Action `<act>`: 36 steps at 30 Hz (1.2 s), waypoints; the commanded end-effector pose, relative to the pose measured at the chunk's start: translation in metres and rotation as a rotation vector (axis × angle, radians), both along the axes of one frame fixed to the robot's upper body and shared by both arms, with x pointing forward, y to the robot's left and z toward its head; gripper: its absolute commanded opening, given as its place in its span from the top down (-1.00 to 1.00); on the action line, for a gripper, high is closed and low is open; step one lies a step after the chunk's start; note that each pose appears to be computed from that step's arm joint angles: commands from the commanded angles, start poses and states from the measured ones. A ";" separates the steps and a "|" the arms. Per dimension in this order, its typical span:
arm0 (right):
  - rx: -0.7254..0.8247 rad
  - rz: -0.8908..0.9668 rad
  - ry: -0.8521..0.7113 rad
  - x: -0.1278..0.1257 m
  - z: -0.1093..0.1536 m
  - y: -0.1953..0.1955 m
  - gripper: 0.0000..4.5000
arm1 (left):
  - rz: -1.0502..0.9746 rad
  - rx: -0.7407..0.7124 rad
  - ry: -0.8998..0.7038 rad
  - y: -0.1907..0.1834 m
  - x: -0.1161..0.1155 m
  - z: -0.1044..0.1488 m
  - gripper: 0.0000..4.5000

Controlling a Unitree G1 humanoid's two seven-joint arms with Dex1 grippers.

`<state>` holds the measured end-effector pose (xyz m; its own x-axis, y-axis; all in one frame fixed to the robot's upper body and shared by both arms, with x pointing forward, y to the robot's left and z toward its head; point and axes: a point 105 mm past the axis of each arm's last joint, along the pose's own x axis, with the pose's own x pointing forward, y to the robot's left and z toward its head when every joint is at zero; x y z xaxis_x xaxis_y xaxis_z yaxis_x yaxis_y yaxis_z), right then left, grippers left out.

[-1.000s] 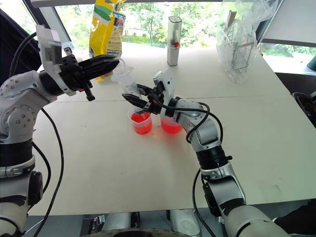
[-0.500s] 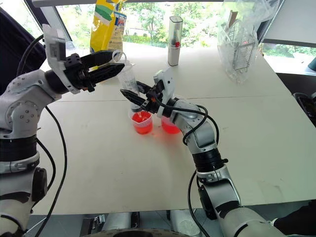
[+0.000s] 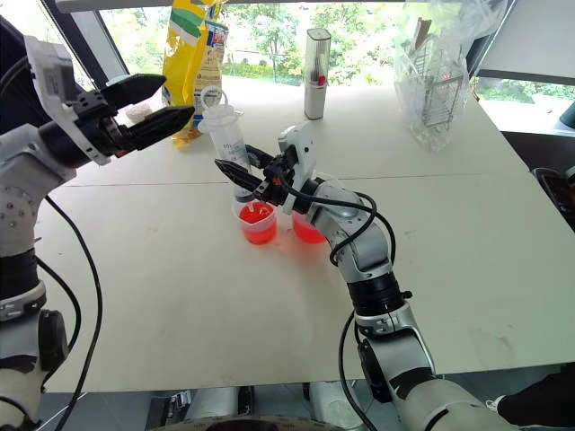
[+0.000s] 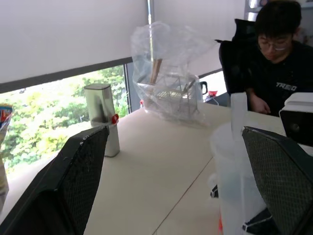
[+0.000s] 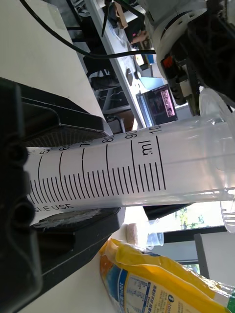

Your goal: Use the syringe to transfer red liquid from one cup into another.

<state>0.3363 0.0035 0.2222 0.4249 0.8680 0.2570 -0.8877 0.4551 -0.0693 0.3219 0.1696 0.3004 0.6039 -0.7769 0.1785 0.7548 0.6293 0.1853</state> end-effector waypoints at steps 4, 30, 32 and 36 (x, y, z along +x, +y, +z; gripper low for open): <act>0.068 -0.050 -0.092 0.005 0.054 -0.021 0.39 | -0.107 0.117 0.034 -0.003 -0.026 -0.021 -0.98; -0.376 -0.781 0.791 0.031 -0.003 -0.222 0.39 | -0.315 0.385 0.097 -0.025 -0.031 -0.075 -0.98; -0.384 -0.778 0.859 0.024 -0.021 -0.224 0.39 | -0.313 0.380 0.097 -0.025 -0.032 -0.075 -0.98; -0.376 -0.771 0.915 0.020 -0.040 -0.225 0.39 | -0.310 0.381 0.097 -0.026 -0.032 -0.074 -0.98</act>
